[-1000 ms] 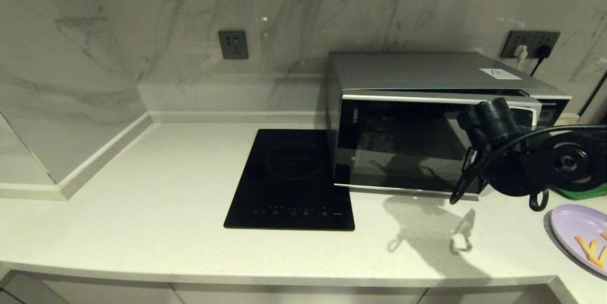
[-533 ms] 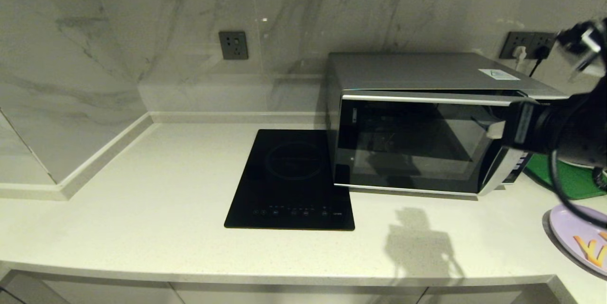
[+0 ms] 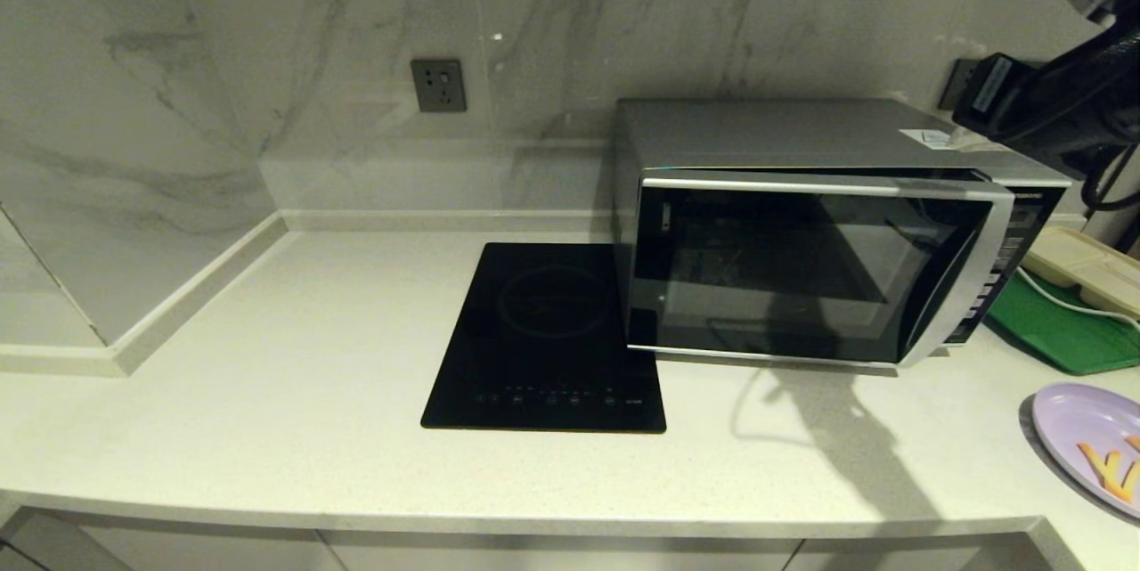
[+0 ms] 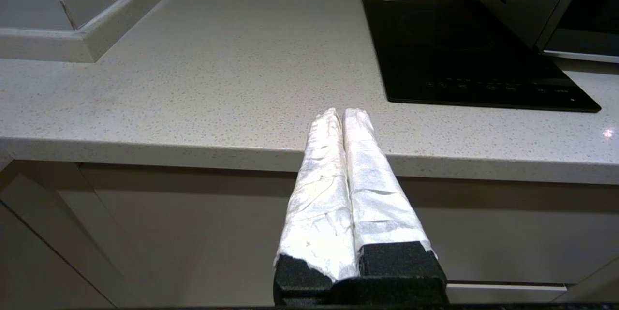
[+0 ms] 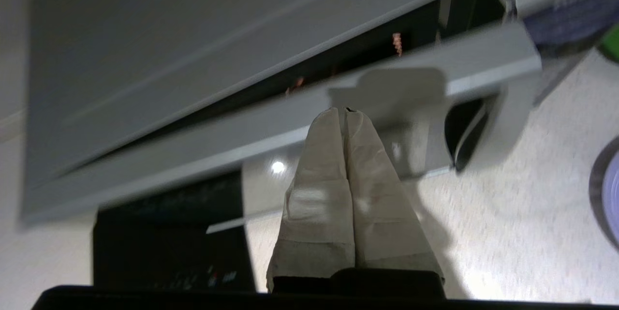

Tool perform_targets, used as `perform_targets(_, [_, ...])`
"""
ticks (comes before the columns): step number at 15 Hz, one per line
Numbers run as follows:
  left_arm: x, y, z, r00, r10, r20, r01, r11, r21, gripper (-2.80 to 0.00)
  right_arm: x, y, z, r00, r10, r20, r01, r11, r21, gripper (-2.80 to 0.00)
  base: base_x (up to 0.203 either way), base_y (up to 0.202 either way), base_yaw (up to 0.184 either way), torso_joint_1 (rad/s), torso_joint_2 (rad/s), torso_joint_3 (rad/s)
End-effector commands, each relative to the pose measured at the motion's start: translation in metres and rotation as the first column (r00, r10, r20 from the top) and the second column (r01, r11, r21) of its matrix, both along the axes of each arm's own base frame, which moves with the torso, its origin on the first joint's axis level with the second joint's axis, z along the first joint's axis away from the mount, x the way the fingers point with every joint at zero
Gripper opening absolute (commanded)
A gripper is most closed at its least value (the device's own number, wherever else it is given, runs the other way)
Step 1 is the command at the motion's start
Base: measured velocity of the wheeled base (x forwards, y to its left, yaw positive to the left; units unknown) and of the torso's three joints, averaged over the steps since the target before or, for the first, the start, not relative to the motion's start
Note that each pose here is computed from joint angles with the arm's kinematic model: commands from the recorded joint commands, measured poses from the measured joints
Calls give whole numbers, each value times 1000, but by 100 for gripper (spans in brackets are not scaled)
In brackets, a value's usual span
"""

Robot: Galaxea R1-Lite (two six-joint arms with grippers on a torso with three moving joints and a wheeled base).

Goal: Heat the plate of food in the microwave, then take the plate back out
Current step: Open the microwave oven

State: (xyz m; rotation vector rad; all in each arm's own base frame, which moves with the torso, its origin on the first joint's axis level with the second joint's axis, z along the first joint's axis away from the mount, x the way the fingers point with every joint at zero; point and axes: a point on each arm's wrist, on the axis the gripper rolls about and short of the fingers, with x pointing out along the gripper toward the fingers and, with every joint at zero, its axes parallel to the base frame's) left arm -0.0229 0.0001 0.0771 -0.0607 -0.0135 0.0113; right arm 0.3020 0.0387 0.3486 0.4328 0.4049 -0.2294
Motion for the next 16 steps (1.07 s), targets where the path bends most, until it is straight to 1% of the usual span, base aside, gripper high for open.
perform_targets(1, [0,0,0,1000,1,1,-1,1000,-1,-280,51,-13,-28,996,-38,-79,36,999,-26,-280,0,0,0,0,0,0])
perform_targets(2, [0,0,0,1000,1,1,-1,1000,-1,-280,54,-18,-31,995,-38,-94,34,998,-45,-280,0,0,0,0,0,0])
perform_targets(4, [0,0,0,1000,1,1,-1,1000,-1,-280,62,-25,-39,992,-58,-113,53,997,-48,-280,0,0,0,0,0,0])
perform_targets(5, [0,0,0,1000,1,1,-1,1000,-1,-280,62,-29,-39,991,-61,-115,57,997,-44,-280,0,0,0,0,0,0])
perform_targets(7, [0,0,0,1000,1,1,-1,1000,-1,-280,62,-39,-38,993,-29,-117,29,1000,-8,-280,0,0,0,0,0,0])
perform_targets(11, [0,0,0,1000,1,1,-1,1000,-1,-280,57,-41,-38,990,-15,-142,16,1000,5,-280,0,0,0,0,0,0])
perform_targets(14, [0,0,0,1000,1,1,-1,1000,-1,-280,39,-40,-29,984,48,-169,-41,998,48,-280,0,0,0,0,0,0])
perform_targets(16, [0,0,0,1000,1,1,-1,1000,-1,-280,26,-40,-24,979,58,-195,-47,997,58,-280,0,0,0,0,0,0])
